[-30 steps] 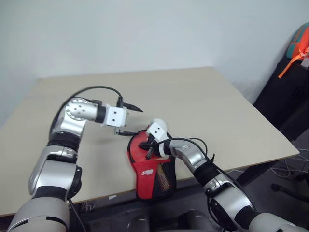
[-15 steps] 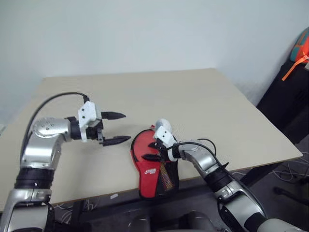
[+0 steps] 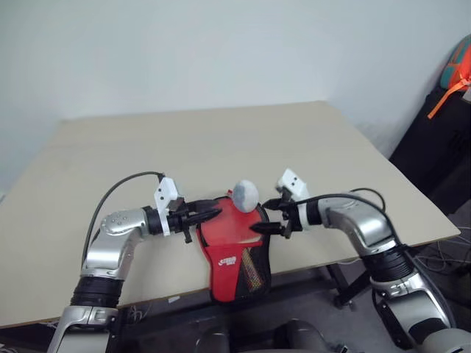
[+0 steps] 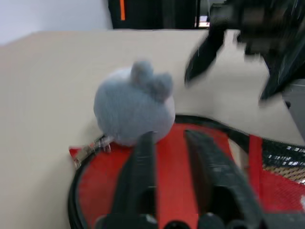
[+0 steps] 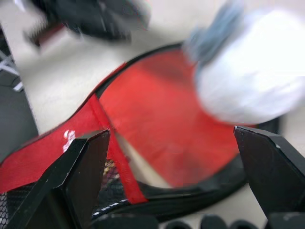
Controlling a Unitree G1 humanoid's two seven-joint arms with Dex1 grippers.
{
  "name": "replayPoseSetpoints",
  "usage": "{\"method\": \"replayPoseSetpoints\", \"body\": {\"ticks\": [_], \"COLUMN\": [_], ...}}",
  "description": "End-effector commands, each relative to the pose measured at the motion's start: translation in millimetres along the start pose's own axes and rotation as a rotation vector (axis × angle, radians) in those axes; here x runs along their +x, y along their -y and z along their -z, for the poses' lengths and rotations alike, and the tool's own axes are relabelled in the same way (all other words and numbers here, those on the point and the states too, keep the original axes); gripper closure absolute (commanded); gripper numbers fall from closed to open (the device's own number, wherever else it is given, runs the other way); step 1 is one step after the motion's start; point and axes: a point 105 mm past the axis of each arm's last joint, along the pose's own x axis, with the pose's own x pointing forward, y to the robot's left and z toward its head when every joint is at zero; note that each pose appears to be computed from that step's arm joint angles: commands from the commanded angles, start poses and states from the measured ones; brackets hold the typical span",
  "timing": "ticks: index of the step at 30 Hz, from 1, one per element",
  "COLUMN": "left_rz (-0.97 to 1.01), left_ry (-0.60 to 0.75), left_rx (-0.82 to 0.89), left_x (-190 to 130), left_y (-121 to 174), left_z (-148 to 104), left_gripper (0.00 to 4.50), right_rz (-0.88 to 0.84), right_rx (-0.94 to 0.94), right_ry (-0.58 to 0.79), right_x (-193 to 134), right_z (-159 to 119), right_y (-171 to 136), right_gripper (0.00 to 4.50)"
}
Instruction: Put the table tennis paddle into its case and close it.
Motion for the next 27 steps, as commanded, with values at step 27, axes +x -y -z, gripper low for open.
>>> {"method": "replayPoseSetpoints", "body": {"ticks": [27], "left_rz": [-0.030], "left_ry": [-0.062], "left_rx": [-0.108], "left_x": [35], "left_y": [0], "left_z": [51], "left_gripper": [4.43], "right_rz": [0.106], "right_rx": [0.005], "right_ry": [0.064], "right_x": [62], "right_z": [-35], "right_y": [26], "right_gripper": [0.00]}}
